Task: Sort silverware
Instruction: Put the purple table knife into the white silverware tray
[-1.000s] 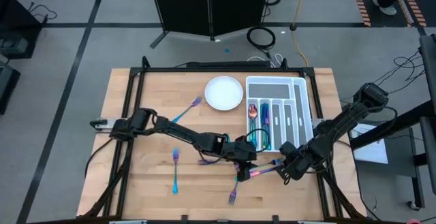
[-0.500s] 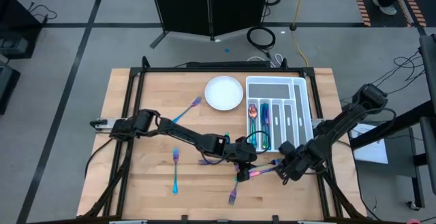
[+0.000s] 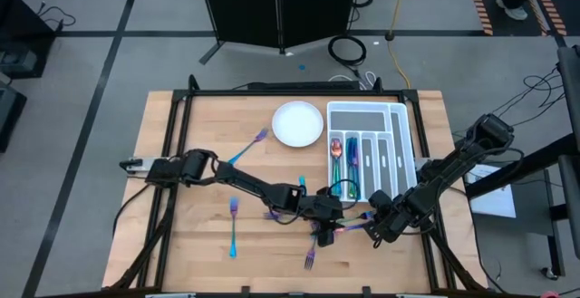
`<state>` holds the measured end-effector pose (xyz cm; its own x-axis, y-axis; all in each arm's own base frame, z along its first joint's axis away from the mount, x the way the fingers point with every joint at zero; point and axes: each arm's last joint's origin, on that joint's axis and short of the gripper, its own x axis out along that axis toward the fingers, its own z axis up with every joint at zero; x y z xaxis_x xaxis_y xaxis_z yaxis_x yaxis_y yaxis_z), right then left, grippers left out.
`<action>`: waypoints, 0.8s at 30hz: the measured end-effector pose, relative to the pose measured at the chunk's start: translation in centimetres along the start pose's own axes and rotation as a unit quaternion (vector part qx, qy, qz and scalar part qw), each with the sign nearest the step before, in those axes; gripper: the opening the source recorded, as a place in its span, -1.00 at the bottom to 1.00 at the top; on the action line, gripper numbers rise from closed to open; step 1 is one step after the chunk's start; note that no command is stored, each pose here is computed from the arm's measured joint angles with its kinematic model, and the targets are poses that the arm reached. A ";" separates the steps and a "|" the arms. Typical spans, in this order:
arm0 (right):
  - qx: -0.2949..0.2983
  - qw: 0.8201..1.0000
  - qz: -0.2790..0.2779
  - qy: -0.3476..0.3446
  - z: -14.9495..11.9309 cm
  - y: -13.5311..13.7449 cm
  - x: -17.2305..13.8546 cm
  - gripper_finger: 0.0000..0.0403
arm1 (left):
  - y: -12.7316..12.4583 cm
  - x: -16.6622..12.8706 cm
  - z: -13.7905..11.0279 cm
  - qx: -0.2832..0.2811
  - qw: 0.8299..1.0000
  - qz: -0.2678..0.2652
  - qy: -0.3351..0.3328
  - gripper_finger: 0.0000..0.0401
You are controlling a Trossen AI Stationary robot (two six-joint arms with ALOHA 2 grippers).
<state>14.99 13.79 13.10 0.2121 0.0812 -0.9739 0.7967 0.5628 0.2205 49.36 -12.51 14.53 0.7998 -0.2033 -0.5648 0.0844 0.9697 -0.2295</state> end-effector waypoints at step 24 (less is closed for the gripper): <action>0.003 1.000 -0.001 0.003 0.0 -0.1 0.1 -1.00 | -1.4 3.4 -3.8 0.052 0.997 0.040 -0.029 -0.31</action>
<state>14.94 13.79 12.97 0.2069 0.0846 -0.9747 0.8004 0.5583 0.2183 49.70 -15.05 9.94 0.8396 -0.1197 -0.5299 0.0783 0.9919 -0.1000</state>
